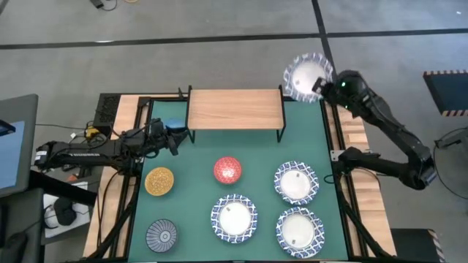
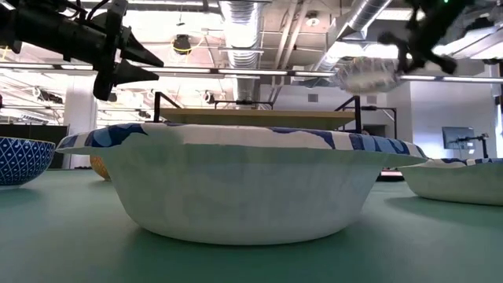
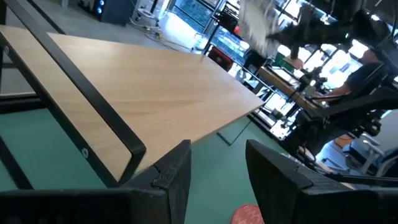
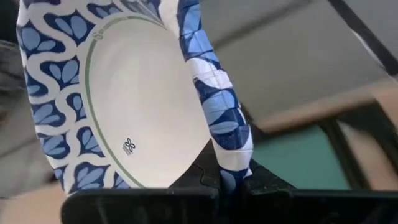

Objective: Place and stack bowls onto a shelf
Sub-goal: Put the white patterned bowl on the shelf

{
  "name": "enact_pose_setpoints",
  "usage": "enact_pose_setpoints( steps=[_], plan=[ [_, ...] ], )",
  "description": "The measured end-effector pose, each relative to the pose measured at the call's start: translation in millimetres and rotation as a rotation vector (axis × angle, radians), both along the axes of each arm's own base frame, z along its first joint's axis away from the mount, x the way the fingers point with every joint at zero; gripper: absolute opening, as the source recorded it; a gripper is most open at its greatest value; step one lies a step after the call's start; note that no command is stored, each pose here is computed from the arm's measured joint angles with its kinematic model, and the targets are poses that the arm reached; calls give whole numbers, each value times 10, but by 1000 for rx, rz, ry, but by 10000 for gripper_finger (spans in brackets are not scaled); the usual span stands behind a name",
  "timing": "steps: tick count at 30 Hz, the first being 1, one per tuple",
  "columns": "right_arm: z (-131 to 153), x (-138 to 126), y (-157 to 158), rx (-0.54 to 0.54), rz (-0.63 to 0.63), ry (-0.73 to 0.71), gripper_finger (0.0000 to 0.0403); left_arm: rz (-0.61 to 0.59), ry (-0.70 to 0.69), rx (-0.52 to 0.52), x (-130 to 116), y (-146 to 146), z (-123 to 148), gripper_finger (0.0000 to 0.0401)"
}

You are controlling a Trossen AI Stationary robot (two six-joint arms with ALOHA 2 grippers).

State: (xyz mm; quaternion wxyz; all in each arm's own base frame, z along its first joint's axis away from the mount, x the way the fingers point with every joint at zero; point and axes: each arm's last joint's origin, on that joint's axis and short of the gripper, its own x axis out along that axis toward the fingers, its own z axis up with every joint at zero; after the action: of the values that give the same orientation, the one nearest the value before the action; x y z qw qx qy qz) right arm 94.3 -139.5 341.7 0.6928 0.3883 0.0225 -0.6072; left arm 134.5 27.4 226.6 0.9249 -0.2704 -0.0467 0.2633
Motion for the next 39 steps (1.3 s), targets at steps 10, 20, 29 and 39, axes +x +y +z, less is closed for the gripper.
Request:
enact_pose_setpoints(
  steps=[10, 20, 29, 39],
  plan=[
    [172, 795, -296, 79, 380, 11, 26, -7, -5, -6, 4, -21, 8, 137],
    [-222, 1245, -363, 292, 547, 105, 40, -47, 77, 42, 164, -55, 188, 137],
    [-385, 1370, -410, 330, 586, 162, 114, -99, 165, 38, 412, -82, 199, 137],
    [11, 1104, -184, 176, 571, 117, 220, -132, 197, 93, 549, -122, 349, 137]
  ],
)
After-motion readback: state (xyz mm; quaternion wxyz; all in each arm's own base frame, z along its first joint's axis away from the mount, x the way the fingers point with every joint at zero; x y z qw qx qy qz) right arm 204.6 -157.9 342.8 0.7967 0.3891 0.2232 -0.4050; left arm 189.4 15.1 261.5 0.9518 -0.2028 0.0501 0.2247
